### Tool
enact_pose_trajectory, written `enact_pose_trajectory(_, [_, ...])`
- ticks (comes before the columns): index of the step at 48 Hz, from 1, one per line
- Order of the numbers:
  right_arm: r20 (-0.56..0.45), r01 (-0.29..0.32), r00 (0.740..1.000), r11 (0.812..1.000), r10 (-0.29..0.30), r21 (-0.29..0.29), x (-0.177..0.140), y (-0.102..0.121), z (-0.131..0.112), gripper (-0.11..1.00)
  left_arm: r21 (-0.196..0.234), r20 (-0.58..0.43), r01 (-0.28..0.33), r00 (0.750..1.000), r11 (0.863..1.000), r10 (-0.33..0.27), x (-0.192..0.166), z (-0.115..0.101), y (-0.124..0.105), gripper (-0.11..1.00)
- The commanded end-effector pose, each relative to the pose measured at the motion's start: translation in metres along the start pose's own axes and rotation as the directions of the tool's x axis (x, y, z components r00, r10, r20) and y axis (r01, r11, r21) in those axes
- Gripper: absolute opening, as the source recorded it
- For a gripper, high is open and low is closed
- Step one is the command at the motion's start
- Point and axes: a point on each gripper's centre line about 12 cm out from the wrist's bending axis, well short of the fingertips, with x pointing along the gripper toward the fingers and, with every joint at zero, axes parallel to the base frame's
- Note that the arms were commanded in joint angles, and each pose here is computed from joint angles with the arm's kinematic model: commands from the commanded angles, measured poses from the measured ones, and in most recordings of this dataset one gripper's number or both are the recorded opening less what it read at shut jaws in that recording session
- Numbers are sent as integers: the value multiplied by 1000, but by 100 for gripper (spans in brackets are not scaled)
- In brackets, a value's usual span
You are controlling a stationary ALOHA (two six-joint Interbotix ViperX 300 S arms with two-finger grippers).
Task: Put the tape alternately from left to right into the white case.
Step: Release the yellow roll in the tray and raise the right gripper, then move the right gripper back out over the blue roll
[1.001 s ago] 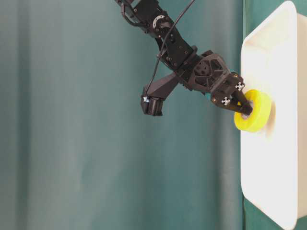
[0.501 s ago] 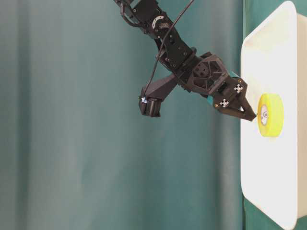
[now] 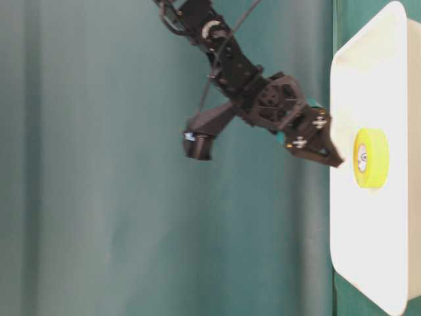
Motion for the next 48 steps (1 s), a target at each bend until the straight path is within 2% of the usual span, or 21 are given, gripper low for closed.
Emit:
enact_pose_trajectory(1, [75,-16,997,1000,17,-12,-24,9,24,86,-1,34,9,999,1000,-9,-4,10,-3,76])
enact_pose_trajectory(7, [97,-39,994,999,41,-30,-39,22,27,86,-2,33,8,999,1000,-8,-4,10,-2,76])
enact_pose_trajectory(21, [124,-126,983,987,138,-100,-69,68,26,86,-1,33,9,999,1000,-9,-4,10,-3,76])
enact_pose_trajectory(37, [115,-244,957,952,267,-185,-95,125,12,85,-2,33,8,999,1000,-8,-4,10,-2,76])
enact_pose_trajectory(48, [94,-321,935,929,341,-184,-106,156,-4,85,-1,28,8,1000,1000,-8,-3,9,-3,76])
